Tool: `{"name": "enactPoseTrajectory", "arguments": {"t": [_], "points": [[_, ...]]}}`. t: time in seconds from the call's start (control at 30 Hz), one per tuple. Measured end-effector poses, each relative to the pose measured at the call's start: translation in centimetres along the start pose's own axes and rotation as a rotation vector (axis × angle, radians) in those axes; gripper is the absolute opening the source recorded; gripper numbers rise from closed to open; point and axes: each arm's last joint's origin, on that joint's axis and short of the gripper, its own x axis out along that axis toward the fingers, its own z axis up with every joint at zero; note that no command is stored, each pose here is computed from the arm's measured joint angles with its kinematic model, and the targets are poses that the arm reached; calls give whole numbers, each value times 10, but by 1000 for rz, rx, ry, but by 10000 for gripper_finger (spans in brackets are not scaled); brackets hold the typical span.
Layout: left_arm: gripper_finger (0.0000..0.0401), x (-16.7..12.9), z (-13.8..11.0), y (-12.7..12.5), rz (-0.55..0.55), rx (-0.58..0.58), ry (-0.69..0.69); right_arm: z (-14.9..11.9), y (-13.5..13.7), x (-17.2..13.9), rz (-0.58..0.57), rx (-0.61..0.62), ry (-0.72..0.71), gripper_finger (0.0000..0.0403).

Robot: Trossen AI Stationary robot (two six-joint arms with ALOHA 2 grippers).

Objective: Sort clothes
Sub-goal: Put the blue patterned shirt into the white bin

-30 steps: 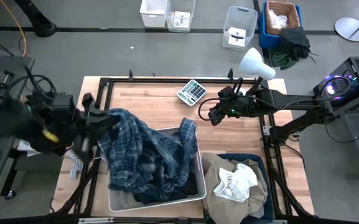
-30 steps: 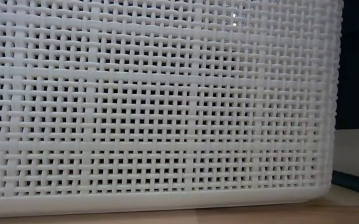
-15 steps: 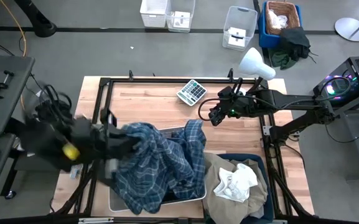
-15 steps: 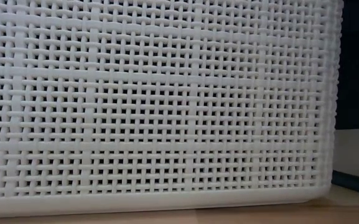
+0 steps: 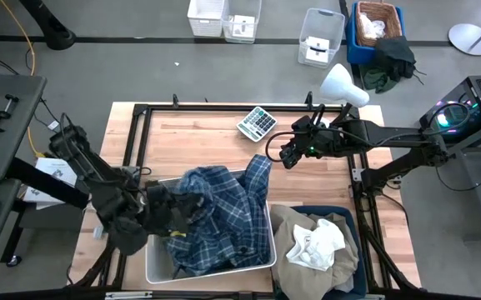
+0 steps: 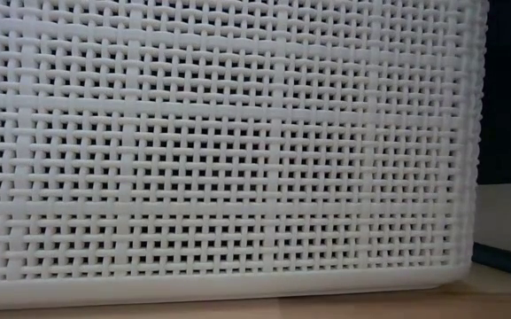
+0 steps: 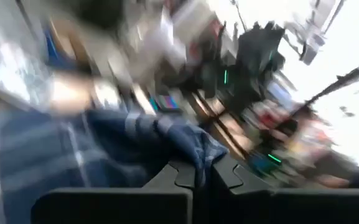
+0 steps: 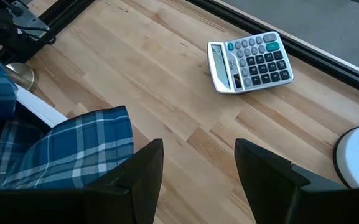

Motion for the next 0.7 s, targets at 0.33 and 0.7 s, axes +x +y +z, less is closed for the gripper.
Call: {"name": "enactPoseTrajectory", "arguments": {"t": [0.33,0.7], "points": [[0,7,-79,92,205,-272,700,0,0,0,-2,0,-3,195],[0,18,-115,115,333,-169,901,-26,8,49,-185,-106,340,100]]}}
